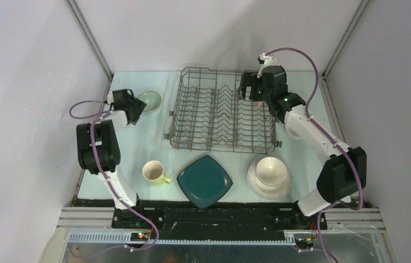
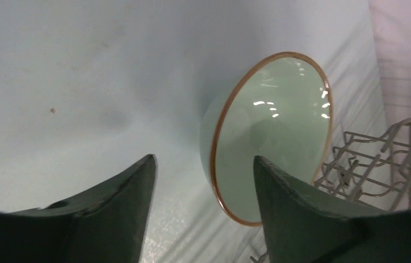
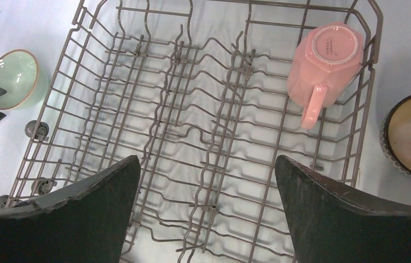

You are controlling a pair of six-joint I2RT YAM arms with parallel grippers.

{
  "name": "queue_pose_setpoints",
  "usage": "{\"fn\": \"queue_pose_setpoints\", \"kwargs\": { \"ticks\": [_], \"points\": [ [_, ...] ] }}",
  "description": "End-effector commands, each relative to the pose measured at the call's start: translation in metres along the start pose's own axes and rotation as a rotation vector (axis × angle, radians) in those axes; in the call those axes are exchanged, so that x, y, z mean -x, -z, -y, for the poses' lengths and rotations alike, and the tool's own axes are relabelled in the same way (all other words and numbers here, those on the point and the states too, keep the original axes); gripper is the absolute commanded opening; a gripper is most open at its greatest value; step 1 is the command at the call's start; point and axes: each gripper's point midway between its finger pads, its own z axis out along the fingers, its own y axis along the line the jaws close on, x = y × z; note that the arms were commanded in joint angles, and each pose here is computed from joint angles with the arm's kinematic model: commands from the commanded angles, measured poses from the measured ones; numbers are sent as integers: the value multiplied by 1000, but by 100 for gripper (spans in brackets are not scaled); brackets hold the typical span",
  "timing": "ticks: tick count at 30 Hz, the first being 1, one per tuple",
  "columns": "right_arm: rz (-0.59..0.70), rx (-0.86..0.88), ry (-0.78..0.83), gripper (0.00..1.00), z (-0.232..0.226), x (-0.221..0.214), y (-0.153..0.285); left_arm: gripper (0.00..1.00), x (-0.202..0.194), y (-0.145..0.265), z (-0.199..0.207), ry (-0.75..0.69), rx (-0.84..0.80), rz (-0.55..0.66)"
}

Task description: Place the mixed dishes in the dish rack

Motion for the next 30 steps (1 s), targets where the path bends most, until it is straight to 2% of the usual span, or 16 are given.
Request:
{"fn": "queue_pose_setpoints", "kwargs": {
  "ticks": [1,5,7,9,10,11,18,30],
  "points": [
    [96,68,-15,96,-16,28,17,67,7,-15,16,46,-73,-9],
    [103,67,-5,96,-15,31,21,56,3,-24,15,49,-73,-24],
    [104,66,-1,95,-15,31,22,45,0,-27,14,44,-69,-37],
    [105,66,-1,95,-14,31,22,24,-1,-30,14,44,-77,-48],
    [104,70,-1,94,-15,31,23,6,-2,-30,14,45,-84,-55],
    [103,69,-3,94,-14,31,23,3,-1,-28,13,48,-84,-54],
    [120,85,-14,94,-12,36,28,0,11,6,20,43,-137,12],
    [125,181,-40,94,-26,36,38,0,32,121,59,81,-376,135]
  ]
}}
